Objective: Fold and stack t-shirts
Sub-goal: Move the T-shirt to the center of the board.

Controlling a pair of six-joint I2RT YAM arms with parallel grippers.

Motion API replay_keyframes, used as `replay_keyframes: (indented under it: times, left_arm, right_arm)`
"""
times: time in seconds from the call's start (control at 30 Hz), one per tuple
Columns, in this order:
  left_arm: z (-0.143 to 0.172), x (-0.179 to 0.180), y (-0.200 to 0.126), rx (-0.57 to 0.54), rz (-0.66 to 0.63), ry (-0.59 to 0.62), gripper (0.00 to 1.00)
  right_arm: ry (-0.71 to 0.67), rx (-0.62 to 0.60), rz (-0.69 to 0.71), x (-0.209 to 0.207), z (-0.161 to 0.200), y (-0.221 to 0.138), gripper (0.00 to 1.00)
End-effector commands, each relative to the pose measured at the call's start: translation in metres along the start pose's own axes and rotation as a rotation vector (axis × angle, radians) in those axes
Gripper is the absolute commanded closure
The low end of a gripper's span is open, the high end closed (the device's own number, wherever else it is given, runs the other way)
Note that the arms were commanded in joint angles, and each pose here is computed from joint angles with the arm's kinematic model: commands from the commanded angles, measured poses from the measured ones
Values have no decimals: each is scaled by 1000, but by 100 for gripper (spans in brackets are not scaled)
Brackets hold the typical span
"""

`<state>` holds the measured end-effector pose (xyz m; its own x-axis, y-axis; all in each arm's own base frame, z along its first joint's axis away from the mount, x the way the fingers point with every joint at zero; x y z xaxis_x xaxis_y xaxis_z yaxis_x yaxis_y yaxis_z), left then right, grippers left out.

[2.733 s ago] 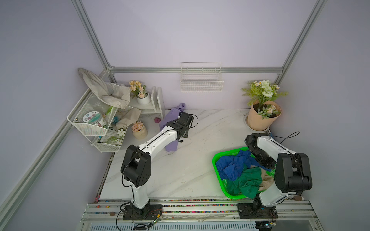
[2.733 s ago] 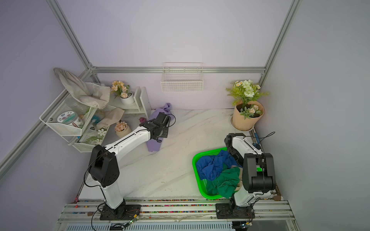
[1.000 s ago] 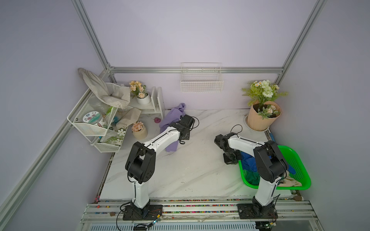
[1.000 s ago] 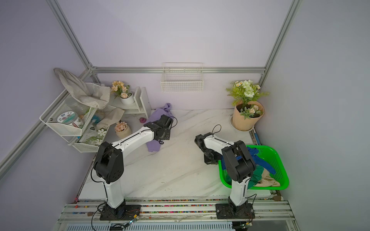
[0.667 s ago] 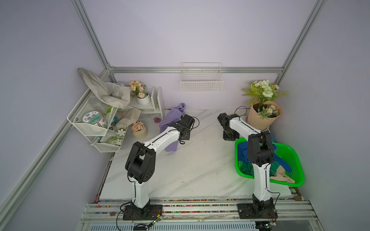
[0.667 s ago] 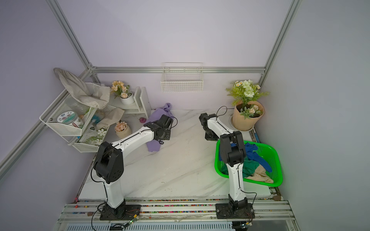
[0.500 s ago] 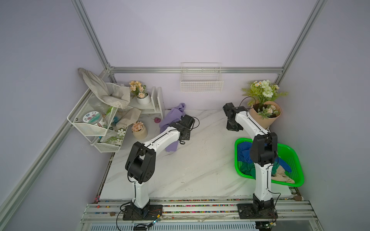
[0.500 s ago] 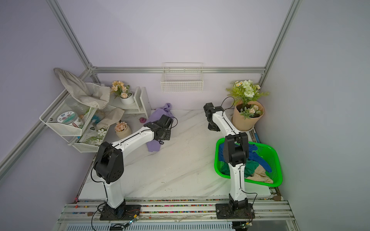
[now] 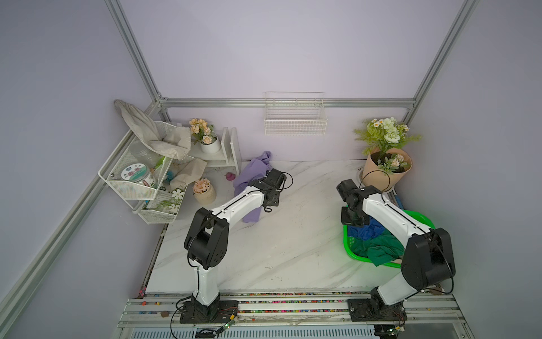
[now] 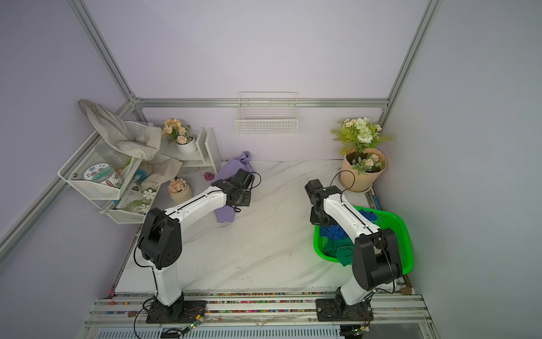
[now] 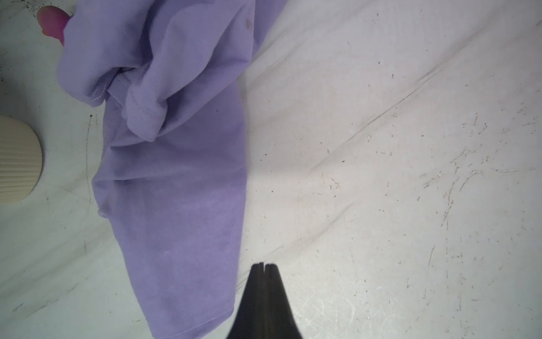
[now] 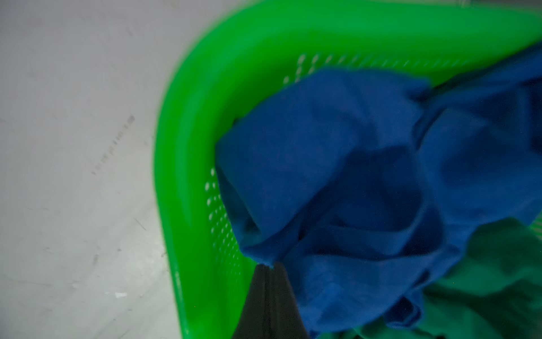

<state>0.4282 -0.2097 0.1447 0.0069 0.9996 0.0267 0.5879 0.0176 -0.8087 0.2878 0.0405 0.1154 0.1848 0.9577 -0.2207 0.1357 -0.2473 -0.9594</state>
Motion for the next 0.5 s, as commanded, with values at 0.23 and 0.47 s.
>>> replay_keyframes:
  times: [0.23,0.47]
  left_arm:
    - [-12,-21,2,-13,39,14,100]
    - [-15,-28,0,-14,59,28,100]
  right_arm:
    - [34,20,-78,35,7,38,100]
    - [50,-46,228,17,-78,70,100]
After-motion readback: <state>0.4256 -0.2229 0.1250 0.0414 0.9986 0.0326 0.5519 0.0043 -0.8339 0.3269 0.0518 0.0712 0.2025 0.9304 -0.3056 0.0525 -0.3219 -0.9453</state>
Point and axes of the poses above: each gripper's point midway between its finger pads, its own y axis out along the fingers, its own x axis along the line the jaws close on, z = x × y, the point moved 2 cm from there along -y, back along the fingers, and after that the axes turned 5 degrees about -y, right-handed, at the moved point
